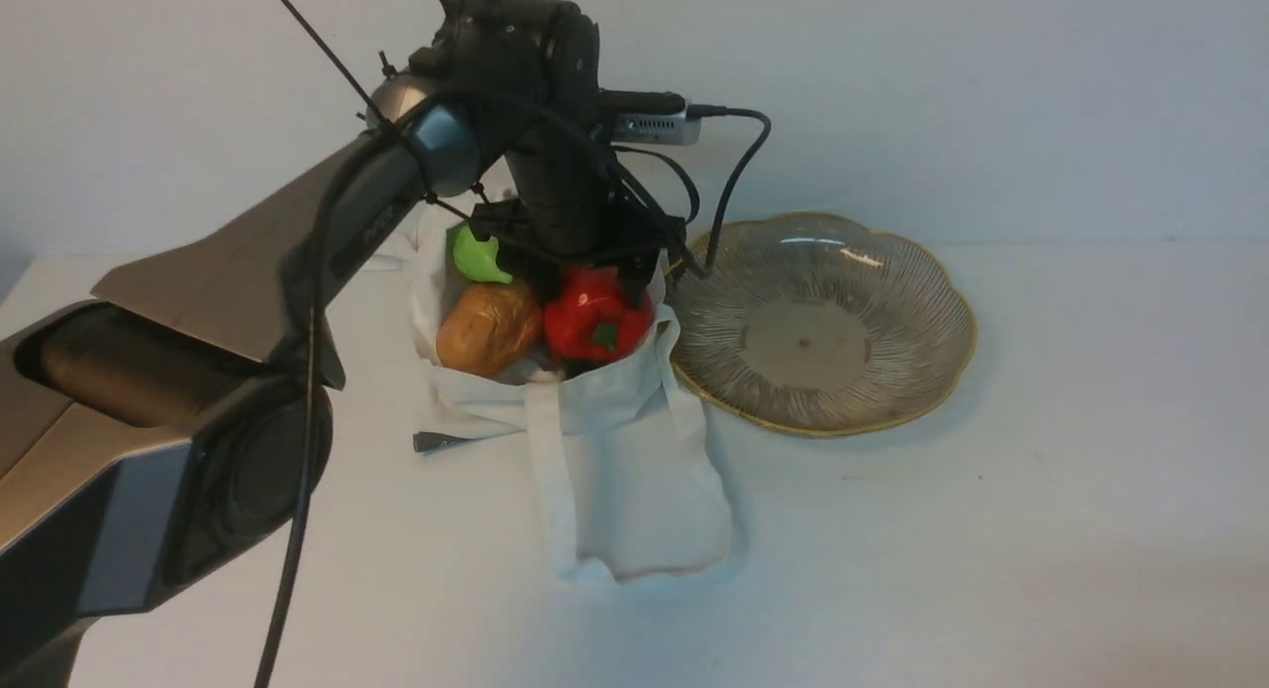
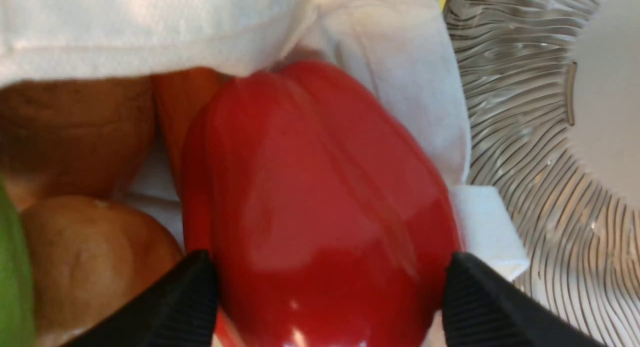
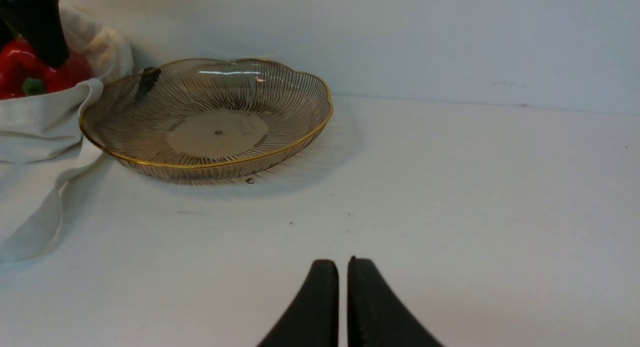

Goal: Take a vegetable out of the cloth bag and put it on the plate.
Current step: Grab a bell pepper from the bag with your left arm, then use your left arm to place the bell peppers in the empty plate on the right

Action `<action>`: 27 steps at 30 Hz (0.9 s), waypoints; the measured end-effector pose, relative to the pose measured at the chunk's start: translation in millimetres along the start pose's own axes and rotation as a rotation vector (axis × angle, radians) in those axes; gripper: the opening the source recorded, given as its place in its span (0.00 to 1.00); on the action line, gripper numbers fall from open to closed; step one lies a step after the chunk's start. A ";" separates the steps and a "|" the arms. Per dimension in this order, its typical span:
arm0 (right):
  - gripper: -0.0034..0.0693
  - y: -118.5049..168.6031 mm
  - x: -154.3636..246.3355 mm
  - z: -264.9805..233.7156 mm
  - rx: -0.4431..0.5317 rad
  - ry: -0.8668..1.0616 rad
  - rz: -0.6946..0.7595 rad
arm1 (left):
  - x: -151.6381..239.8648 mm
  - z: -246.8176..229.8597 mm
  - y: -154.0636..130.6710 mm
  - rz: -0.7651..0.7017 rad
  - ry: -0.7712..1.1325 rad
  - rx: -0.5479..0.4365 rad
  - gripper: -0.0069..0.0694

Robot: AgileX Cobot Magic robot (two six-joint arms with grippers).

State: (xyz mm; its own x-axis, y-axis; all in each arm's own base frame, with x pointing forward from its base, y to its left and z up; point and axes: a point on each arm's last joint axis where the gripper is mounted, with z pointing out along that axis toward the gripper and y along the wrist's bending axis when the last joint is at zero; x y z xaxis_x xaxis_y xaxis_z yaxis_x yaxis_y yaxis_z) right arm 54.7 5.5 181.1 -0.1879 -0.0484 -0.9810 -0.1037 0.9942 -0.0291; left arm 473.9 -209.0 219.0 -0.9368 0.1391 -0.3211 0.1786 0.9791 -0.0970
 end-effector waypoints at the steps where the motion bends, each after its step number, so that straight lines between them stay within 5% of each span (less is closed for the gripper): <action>1: 0.08 0.0 0.0 0.0 0.000 0.000 0.000 | -0.1 -0.2 0.0 0.000 -0.001 0.000 0.75; 9: 0.08 0.0 0.0 0.0 0.000 0.000 0.000 | -0.6 -7.4 -2.2 0.018 -0.008 0.023 0.71; 15: 0.08 0.0 0.0 0.0 0.000 0.000 0.000 | -2.0 -58.6 -16.4 0.028 -0.068 0.186 0.71; 19: 0.08 0.0 0.0 0.0 0.000 0.000 0.000 | 1.5 -96.9 -38.1 0.085 -0.117 0.380 0.71; 27: 0.08 0.0 0.0 0.0 0.000 0.000 0.000 | 10.7 -48.5 -97.7 0.208 -0.153 0.469 0.71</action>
State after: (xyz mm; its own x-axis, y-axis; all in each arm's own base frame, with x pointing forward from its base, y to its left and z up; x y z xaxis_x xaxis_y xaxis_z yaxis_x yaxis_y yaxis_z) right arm 54.7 5.5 181.1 -0.1879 -0.0484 -0.9810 -0.1037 0.9942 -0.0291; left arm 431.9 -296.0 270.8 -0.8190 0.2652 -0.5088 0.5036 0.7573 -0.4159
